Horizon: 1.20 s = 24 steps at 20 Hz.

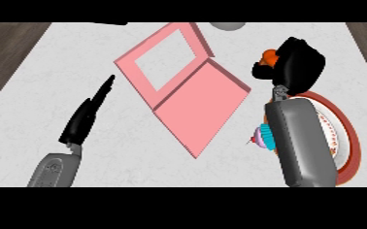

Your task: Pick the squash from the plate and place it in the cardboard box

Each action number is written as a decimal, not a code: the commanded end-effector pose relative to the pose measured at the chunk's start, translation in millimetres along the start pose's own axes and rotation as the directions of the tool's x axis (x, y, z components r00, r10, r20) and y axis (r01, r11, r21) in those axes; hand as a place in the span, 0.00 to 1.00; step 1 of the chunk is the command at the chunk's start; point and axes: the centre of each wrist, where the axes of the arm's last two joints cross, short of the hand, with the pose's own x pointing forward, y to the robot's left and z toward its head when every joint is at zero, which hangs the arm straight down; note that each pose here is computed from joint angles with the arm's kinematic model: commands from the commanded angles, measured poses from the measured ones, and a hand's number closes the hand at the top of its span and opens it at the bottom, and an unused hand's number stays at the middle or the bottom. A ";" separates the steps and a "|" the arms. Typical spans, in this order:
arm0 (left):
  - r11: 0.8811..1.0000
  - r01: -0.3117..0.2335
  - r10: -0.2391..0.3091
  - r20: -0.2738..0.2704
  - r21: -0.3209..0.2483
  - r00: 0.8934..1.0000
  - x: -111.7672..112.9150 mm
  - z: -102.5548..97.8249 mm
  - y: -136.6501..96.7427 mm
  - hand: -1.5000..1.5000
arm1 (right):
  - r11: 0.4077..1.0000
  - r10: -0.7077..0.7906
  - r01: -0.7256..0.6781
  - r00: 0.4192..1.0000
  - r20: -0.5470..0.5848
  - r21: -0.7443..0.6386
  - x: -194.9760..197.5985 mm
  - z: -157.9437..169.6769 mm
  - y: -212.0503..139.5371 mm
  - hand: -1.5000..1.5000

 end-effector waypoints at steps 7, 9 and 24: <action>1.000 -0.002 0.002 0.007 0.006 1.000 -0.6 -7.5 0.9 0.50 | 0.976 0.206 -0.181 0.943 -0.262 0.117 88.6 27.6 -54.9 1.00; 1.000 -0.012 0.011 0.029 0.005 1.000 5.3 -6.9 2.2 0.50 | 0.955 0.214 -0.136 0.931 -0.296 0.264 73.8 26.5 -40.7 1.00; 0.999 -0.018 0.017 0.012 0.040 1.000 1.1 -7.4 -4.6 0.50 | 0.874 -0.471 0.483 0.870 -0.148 0.051 104.1 70.1 -85.5 0.00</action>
